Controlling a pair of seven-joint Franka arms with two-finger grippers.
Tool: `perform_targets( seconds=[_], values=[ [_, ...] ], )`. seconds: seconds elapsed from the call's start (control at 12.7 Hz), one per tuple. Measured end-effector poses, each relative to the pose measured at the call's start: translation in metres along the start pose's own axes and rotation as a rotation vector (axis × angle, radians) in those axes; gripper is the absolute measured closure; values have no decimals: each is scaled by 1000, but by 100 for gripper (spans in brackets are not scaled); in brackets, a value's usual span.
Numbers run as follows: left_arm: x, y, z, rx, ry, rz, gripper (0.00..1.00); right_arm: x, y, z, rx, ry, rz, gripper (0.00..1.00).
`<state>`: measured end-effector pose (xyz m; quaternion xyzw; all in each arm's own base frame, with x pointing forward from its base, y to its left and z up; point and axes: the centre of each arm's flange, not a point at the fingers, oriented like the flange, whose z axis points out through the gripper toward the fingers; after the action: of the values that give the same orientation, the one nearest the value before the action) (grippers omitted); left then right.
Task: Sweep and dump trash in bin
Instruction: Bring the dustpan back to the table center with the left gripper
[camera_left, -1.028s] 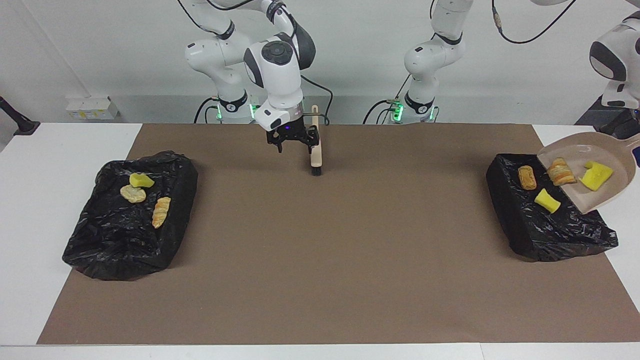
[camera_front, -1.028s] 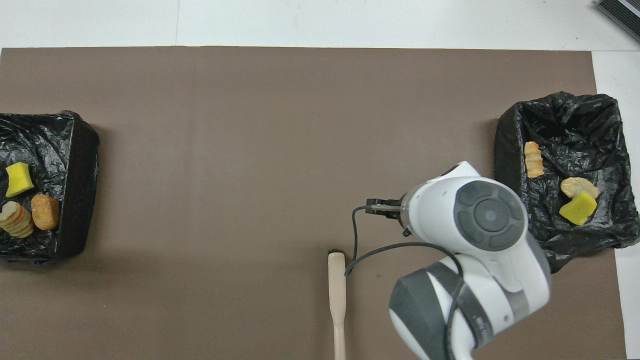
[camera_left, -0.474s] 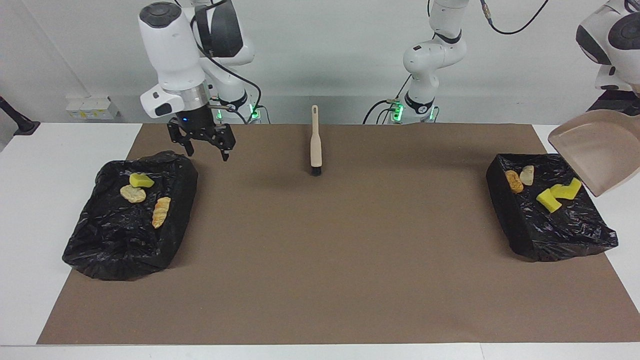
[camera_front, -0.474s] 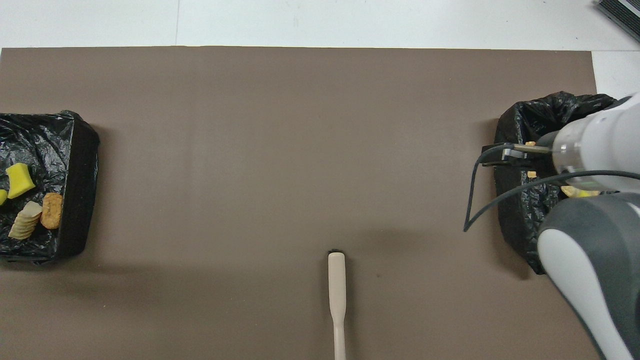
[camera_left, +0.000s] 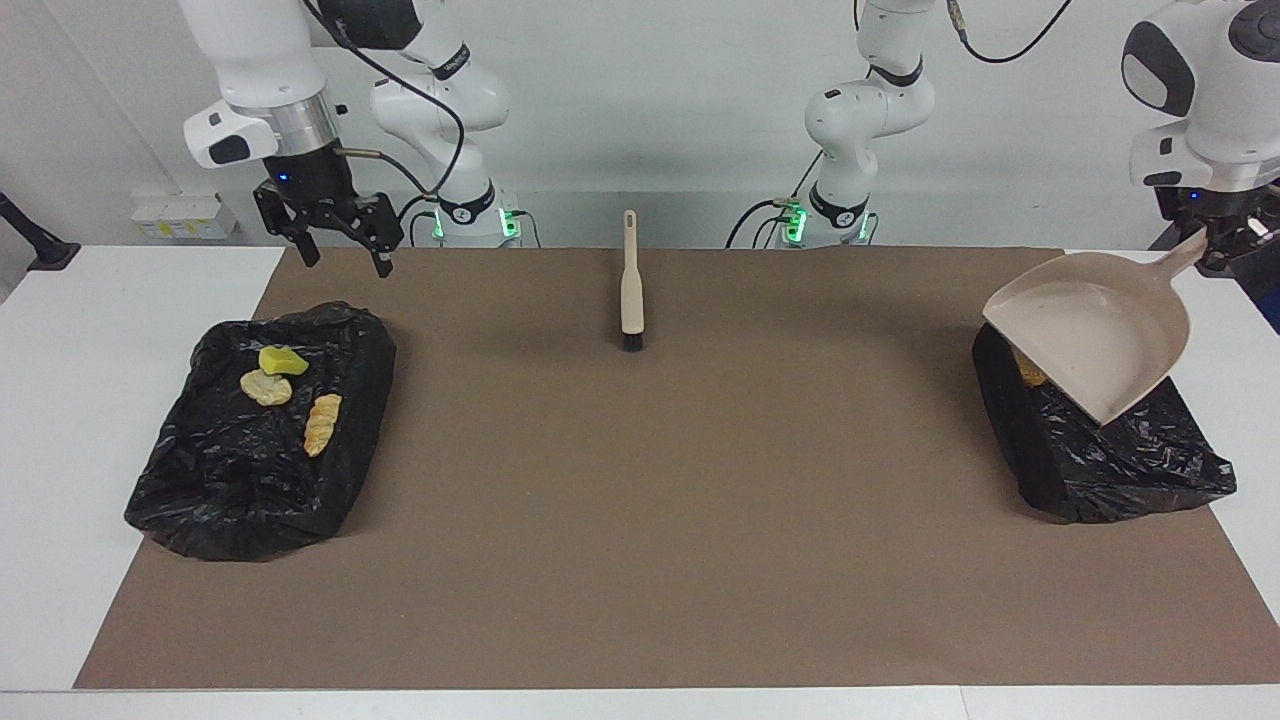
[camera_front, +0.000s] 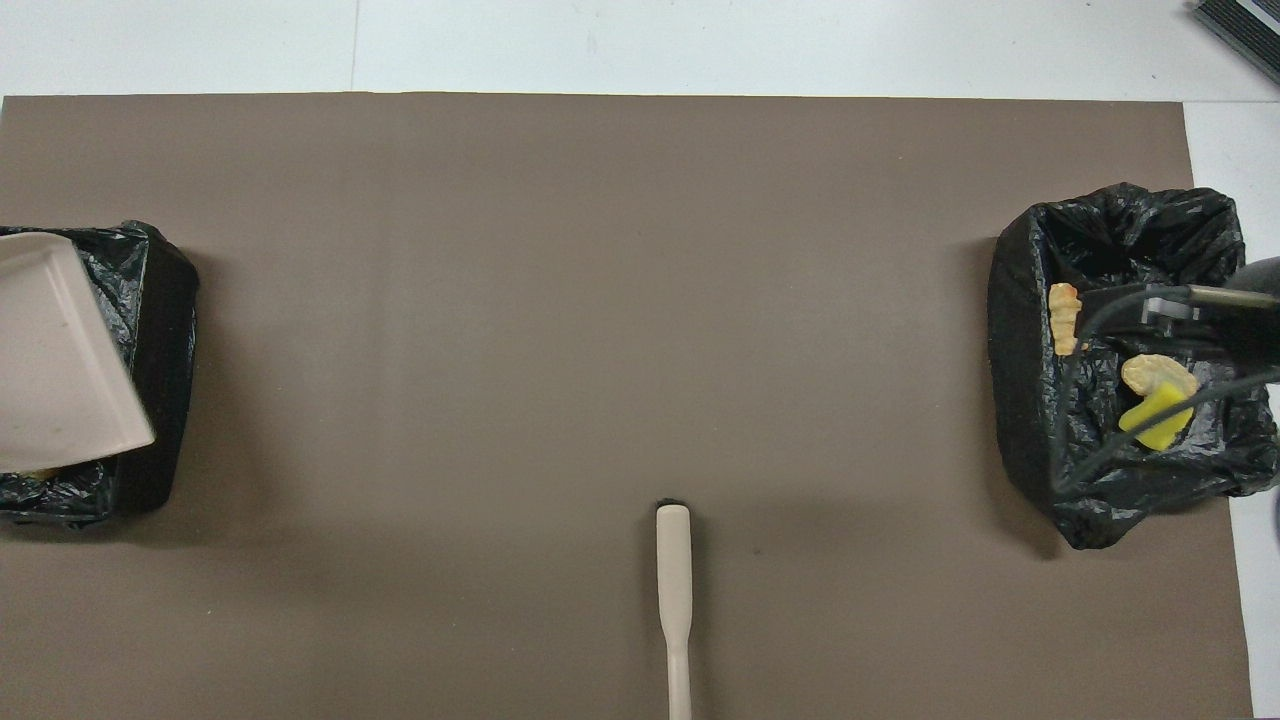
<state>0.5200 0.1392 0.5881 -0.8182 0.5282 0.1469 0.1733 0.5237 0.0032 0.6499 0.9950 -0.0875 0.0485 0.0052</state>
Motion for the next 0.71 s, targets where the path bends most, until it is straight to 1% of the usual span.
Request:
perform_targets(
  seconds=[0.08,0.16,0.4,0.55,0.71],
  values=[
    [28,8,-1,-20,42,-75,67,-2,17,-11,-1,-15,-19,0],
    [60,17,-6,-33,70,-134,67,-4,28,-15,-2,-31,-26,0],
    [166,56,-25,-93,153,-334,67,-10,27,-17,-8,-80,-38,0],
    [239,82,-35,-120,206,-470,67,-14,27,-21,-7,-80,-40,0],
    [298,109,-42,-166,253,-570,67,-15,28,-23,-6,-78,-40,0]
  ],
)
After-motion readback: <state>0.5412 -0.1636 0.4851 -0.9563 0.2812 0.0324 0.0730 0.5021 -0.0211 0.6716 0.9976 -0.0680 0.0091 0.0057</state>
